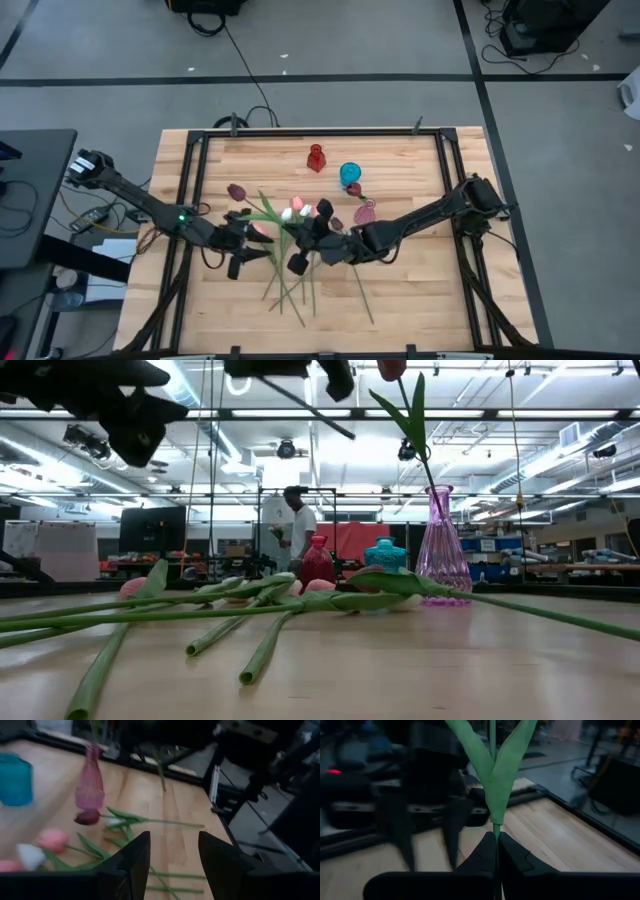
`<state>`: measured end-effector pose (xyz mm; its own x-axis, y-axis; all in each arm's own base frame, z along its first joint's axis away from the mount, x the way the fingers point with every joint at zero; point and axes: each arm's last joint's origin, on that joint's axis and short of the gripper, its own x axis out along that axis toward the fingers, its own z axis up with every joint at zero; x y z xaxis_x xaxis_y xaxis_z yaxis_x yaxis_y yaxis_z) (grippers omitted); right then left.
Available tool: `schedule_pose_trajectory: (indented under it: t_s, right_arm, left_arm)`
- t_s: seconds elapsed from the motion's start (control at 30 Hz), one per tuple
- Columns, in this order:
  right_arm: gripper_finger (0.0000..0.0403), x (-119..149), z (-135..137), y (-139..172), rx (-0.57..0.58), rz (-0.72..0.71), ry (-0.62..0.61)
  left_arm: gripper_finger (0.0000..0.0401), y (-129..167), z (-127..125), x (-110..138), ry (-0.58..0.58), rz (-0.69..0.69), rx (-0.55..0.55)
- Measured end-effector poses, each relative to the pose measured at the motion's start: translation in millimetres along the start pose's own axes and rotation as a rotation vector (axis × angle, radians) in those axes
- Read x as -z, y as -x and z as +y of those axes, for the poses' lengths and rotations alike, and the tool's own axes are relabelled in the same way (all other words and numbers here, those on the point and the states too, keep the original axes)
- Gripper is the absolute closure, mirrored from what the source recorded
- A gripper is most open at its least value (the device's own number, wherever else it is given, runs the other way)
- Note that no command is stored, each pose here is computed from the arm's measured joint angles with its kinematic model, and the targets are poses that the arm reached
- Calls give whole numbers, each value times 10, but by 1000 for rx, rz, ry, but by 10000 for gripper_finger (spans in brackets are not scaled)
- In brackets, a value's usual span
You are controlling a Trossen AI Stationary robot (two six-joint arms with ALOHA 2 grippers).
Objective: Sort flowers into vase by color
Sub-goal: Put the left red tulip into the pink vase
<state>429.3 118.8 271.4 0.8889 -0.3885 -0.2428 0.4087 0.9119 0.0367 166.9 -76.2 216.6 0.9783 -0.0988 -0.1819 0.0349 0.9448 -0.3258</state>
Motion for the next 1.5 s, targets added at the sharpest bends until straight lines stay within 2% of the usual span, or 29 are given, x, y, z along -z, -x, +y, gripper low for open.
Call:
schedule_pose_trajectory:
  t_s: [0.13,0.3,0.5,0.83,1.0,1.17,1.33,1.5]
  right_arm:
    - [387,-141,29,125,-87,-28,45]
    - [387,-502,-22,442,-131,-113,98]
    - [387,-770,-230,633,-210,-119,152]
    - [387,-1197,-611,1211,-329,-194,214]
    - [387,-1052,-859,1462,-353,-201,221]
    - [387,-812,-1100,1684,-400,-306,185]
    - [387,-352,-1174,1634,-463,-270,209]
    - [387,-145,-1167,1599,-475,-326,161]
  left_arm:
    - [229,102,24,-56,21,-17,-7]
    - [229,92,35,-27,31,5,-27]
    - [229,31,51,-8,62,-39,-127]
    - [229,-162,12,56,104,-93,-161]
    - [229,-247,12,59,131,-184,-241]
    - [229,-300,-13,31,156,-234,-254]
    - [229,-431,-56,-43,148,-241,-287]
    - [229,-591,-114,-51,90,-215,-308]
